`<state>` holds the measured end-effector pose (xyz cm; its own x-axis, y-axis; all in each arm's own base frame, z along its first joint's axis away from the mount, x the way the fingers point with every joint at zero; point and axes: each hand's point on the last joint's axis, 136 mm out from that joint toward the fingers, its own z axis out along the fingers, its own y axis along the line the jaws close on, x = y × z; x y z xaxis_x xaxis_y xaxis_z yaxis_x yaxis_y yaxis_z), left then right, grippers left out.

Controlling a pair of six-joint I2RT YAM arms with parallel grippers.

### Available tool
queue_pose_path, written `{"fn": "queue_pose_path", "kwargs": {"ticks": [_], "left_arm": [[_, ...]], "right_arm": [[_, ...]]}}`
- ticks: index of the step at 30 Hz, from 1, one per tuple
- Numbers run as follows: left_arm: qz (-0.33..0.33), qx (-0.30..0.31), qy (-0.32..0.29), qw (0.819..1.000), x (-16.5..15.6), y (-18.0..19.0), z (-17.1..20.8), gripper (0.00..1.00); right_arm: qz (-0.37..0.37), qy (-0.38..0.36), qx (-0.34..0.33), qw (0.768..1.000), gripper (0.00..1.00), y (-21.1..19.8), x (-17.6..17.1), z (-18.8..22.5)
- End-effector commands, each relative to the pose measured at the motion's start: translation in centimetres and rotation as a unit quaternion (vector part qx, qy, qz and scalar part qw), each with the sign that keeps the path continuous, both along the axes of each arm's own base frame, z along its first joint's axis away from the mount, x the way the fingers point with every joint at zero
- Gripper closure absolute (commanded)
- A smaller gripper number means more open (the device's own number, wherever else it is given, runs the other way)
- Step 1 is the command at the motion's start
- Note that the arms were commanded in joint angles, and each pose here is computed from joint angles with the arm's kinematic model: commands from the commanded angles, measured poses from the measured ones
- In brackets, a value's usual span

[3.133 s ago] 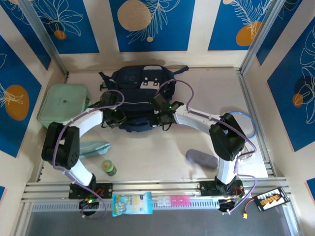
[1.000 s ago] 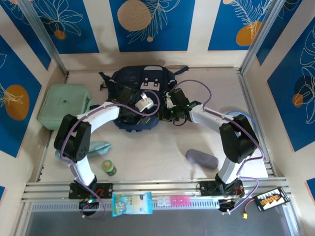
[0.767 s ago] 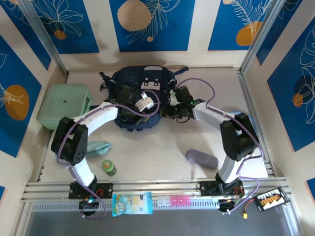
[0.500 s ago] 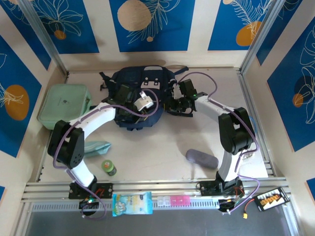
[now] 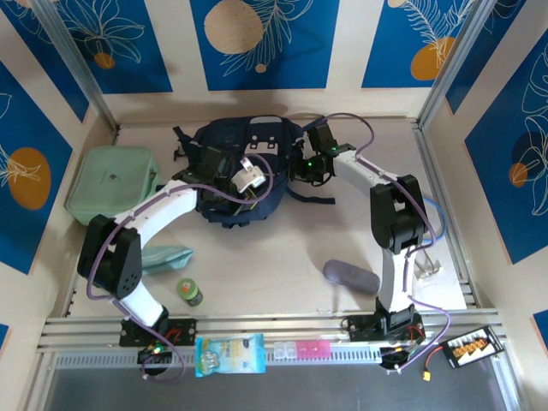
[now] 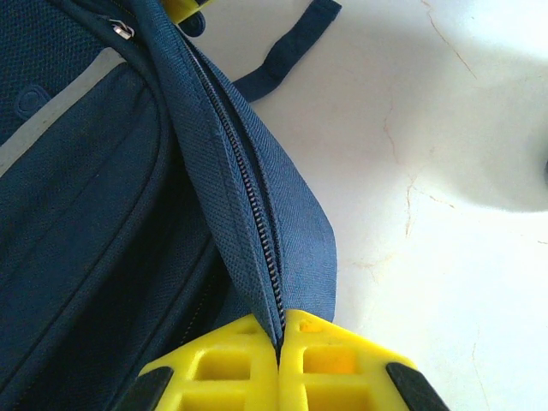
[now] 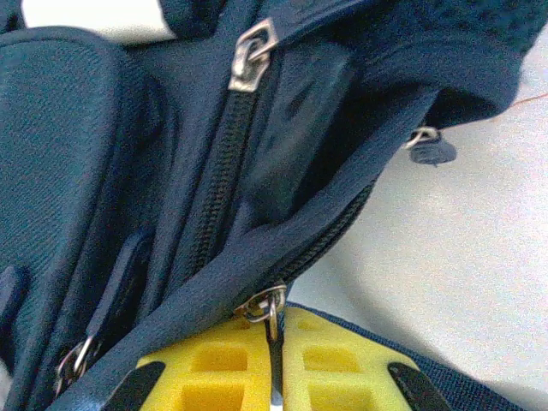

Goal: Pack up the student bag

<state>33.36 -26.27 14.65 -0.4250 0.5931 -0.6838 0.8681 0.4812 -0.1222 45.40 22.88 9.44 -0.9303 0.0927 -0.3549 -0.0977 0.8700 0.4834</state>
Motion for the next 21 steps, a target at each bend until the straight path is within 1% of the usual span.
{"fn": "queue_pose_path", "kwargs": {"ticks": [1, 4, 5, 8, 10, 13, 14, 16, 18, 21], "left_arm": [[-0.019, -0.036, 0.012, 0.999, -1.8, -0.5, 2.3, 1.0], [-0.019, -0.043, 0.013, 0.999, -1.8, -0.6, 2.7, 1.0], [-0.015, -0.045, 0.012, 0.999, -1.8, -0.6, 3.0, 0.97], [0.011, -0.043, -0.005, 0.999, -1.0, -0.2, 4.0, 0.66], [0.026, -0.042, -0.025, 0.998, -0.7, 0.2, 5.0, 0.47], [0.044, -0.027, -0.052, 0.997, 0.0, 1.0, 5.8, 0.24], [0.05, -0.021, -0.061, 0.997, 0.3, 1.2, 5.8, 0.12], [0.065, -0.005, -0.077, 0.995, 1.3, 1.6, 5.5, 0.01], [0.078, 0.015, -0.088, 0.993, 2.6, 1.9, 4.8, 0.0], [0.074, 0.047, -0.089, 0.992, 4.2, 1.5, 3.5, 0.0]], "right_arm": [[-0.075, 0.0, -0.035, 0.997, 0.9, -2.8, 2.8, 0.0], [-0.07, 0.006, -0.033, 0.997, 0.89, -2.6, 2.8, 0.7], [-0.062, 0.003, -0.025, 0.998, 0.87, -2.4, 2.6, 1.3], [-0.033, -0.018, -0.001, 0.999, 0.81, -1.7, 0.9, 3.0], [-0.025, -0.034, 0.009, 0.999, 0.73, -2.0, -0.6, 4.1], [-0.025, -0.051, 0.016, 0.998, 0.59, -3.1, -3.0, 5.2], [-0.031, -0.056, 0.016, 0.998, 0.54, -3.6, -3.9, 5.5], [-0.053, -0.072, 0.006, 0.996, 0.45, -5.0, -5.1, 5.8], [-0.071, -0.094, 0.004, 0.993, 0.35, -6.1, -6.3, 6.0], [-0.093, -0.105, 0.011, 0.99, 0.28, -7.3, -7.6, 6.0]]}}
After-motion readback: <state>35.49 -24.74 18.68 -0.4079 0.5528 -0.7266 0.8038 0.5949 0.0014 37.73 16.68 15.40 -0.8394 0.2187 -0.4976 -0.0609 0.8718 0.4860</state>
